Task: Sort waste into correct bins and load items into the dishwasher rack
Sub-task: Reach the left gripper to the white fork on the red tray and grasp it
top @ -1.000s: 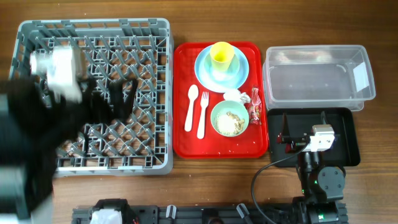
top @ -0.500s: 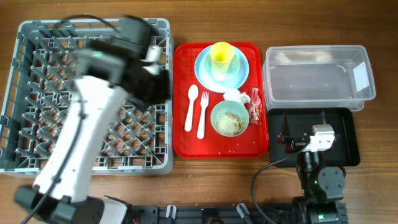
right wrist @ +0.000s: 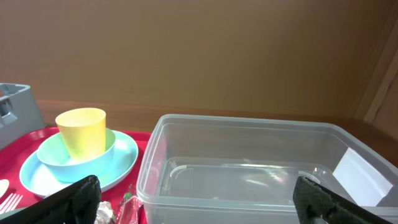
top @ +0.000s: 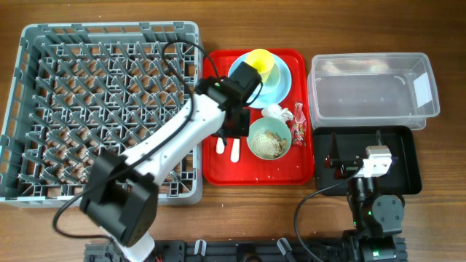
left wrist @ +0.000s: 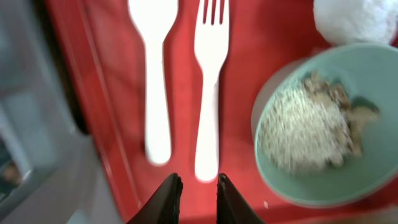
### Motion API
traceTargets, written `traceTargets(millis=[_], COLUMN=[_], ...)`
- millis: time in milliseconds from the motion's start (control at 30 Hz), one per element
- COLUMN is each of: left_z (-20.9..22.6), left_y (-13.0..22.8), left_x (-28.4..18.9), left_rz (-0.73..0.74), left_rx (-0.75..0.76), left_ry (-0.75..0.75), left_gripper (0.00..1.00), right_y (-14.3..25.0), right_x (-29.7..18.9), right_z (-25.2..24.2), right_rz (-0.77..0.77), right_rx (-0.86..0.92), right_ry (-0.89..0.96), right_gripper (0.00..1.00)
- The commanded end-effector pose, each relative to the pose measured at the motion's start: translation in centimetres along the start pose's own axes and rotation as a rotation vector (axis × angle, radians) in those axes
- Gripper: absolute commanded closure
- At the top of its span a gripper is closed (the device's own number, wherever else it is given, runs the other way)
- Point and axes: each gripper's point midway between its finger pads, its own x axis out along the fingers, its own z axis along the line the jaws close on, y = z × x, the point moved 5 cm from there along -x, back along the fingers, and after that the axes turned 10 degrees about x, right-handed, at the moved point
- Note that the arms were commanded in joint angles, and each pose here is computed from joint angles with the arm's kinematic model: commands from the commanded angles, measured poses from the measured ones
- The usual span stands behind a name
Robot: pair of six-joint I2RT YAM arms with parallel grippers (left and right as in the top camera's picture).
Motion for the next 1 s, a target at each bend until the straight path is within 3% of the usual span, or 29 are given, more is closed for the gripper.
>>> traceTargets(millis=[0, 100, 967], left_z=[0.2, 0.1, -1.2], left_y=[-0.1, -0.1, 0.0], left_x=[2.7, 4.3, 10.2], left_rz=[0.032, 0.062, 0.050], left_rx=[-0.006, -0.006, 0.022], left_ry=[-0.059, -0.069, -0.051], left_gripper=[0.82, 0.87, 0.83], right_y=[-0.1, -0.1, -0.1], right_x=[0.0, 0.0, 0.0], right_z=[-0.2, -0.2, -0.2], right_rz=[-0.006, -0.006, -0.006], right_rx=[0.016, 0.016, 0.016], right_ry=[0.014, 0.014, 0.014], right_gripper=[0.00, 0.00, 0.00])
